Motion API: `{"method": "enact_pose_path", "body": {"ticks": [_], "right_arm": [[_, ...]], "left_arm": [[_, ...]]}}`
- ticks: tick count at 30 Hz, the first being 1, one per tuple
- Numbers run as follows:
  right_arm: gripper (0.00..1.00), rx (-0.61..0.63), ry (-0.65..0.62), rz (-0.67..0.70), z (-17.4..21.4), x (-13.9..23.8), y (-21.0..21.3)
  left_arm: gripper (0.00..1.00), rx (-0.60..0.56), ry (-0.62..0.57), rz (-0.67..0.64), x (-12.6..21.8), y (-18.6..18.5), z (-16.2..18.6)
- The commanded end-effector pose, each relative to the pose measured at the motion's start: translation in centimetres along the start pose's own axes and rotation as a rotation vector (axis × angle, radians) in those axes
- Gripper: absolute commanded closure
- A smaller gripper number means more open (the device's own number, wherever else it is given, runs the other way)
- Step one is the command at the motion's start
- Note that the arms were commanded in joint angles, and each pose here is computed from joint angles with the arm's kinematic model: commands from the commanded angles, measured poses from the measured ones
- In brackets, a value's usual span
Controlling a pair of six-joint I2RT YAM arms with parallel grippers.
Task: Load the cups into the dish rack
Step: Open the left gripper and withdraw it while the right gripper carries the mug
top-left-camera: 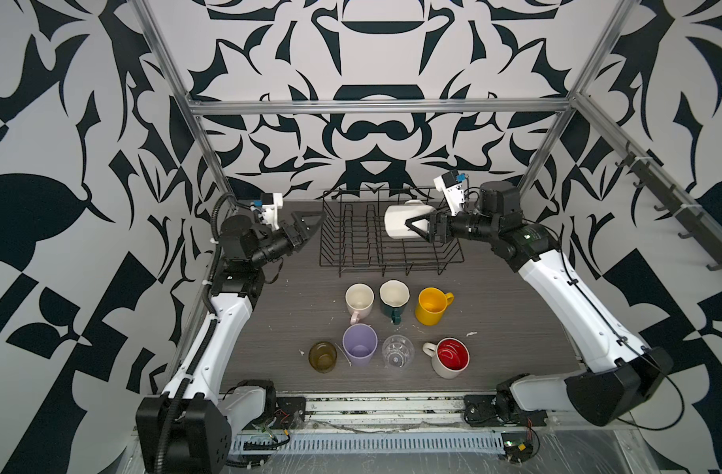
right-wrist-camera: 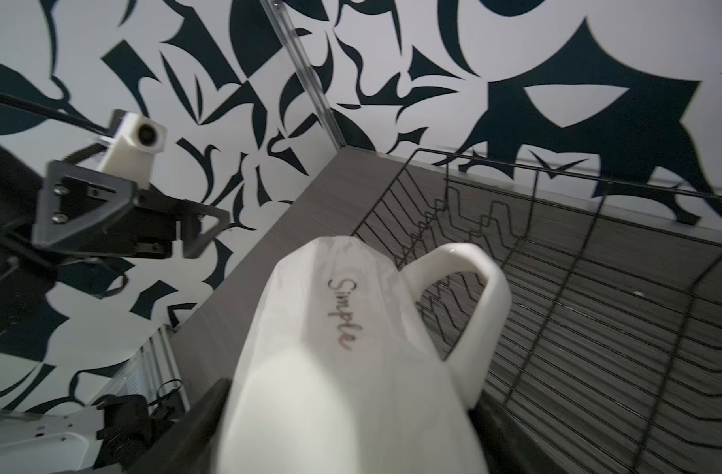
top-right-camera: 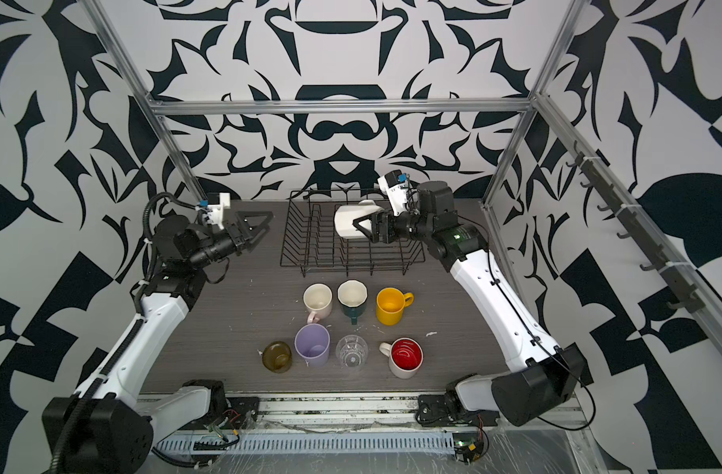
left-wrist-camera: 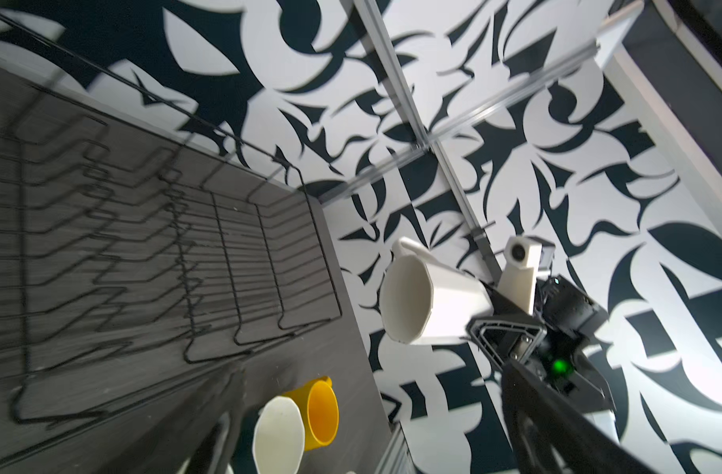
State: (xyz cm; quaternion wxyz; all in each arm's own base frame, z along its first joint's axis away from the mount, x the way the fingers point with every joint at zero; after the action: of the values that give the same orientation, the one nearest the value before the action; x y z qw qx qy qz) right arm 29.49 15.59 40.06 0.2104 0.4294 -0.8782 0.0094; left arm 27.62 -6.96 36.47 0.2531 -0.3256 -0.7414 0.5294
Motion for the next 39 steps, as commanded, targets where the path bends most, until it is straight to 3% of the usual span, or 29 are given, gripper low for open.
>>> {"method": "enact_pose_path", "body": {"ticks": [1,9,17,24,39], "right_arm": [[1.0,0.1,-0.028,0.153,-2.5,1.5,-0.5],[1.0,0.119,0.11,0.332,-2.2,-0.6,-3.5],[1.0,0.141,0.203,0.457,-2.1,-3.3,-6.4],[1.0,0.162,0.277,0.53,-2.3,-6.2,-9.1],[1.0,0.189,0.43,0.64,-1.2,-12.7,-15.6]], "left_arm": [[0.01,-0.053,-0.136,-0.035,2.1,-0.6,-0.5],[0.01,-0.205,-0.239,-0.252,4.4,-1.6,-0.3],[0.01,-0.315,-0.407,-0.305,6.8,-1.6,0.5],[0.01,-0.401,-0.44,-0.474,8.1,-1.4,0.6],[0.0,-0.409,-0.379,-0.548,9.3,-0.3,2.4]]}}
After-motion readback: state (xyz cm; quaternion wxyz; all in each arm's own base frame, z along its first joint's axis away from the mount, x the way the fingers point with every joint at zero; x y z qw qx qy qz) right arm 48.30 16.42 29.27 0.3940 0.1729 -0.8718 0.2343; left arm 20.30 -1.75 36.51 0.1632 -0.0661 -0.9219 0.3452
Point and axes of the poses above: each gripper's point midway between its finger pads, its own x axis back along the fingers, its own y axis along the line the jaws close on, z = x × y, the point moved 9 cm from there along x, back along the fingers, and after that the axes turned 14 degrees about x, right-handed, at the moved point
